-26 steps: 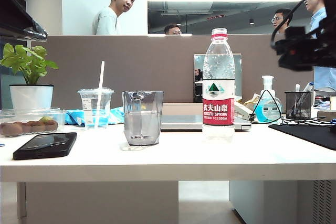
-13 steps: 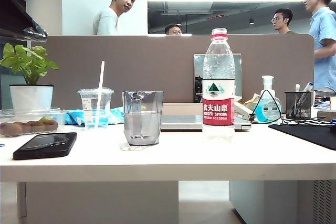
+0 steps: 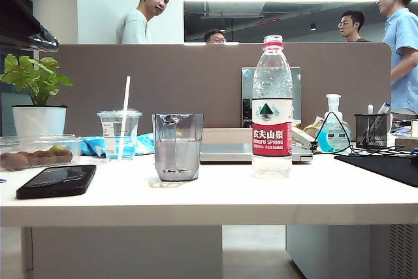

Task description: Pick up the mineral water bottle on the table and pour water into the mug until it's half full.

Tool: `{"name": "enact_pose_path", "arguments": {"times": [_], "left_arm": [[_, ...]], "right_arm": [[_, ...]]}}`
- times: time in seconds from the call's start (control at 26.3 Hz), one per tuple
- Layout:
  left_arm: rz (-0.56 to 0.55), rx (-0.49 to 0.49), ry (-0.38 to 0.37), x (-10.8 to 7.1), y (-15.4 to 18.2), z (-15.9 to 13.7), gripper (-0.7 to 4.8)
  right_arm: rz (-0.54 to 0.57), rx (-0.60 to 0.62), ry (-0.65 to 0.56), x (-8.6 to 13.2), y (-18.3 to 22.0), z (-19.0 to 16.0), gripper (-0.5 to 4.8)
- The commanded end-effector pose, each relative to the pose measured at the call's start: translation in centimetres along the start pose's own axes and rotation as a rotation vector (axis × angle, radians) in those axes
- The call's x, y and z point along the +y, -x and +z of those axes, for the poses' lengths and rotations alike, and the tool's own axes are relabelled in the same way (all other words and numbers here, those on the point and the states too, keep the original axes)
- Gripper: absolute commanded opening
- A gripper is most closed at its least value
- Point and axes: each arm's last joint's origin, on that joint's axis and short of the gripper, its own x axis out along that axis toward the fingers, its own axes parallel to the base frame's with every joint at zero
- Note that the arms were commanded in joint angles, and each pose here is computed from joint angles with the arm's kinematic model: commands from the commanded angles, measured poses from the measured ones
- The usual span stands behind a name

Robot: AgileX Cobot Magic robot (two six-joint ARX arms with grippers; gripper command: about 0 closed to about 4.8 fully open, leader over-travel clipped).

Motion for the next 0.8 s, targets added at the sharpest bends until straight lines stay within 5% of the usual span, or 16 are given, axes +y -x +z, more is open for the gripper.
{"name": "enact_pose_path", "arguments": {"times": [0.04, 0.42, 0.8], "left_arm": [[-0.002, -0.019, -0.004, 0.0, 0.1, 0.3, -0.04], [-0.002, -0.019, -0.004, 0.0, 0.1, 0.3, -0.04], [-0.002, -0.018, -0.003, 0.0, 0.0, 0.3, -0.04]], "right_arm": [[0.001, 0.027, -0.01, 0.0, 0.5, -0.3, -0.05], [-0.002, -0.06, -0.021, 0.0, 1.5, -2.1, -0.05], [-0.005, -0.023, -0.021, 0.0, 1.8, -3.0, -0.05]]}}
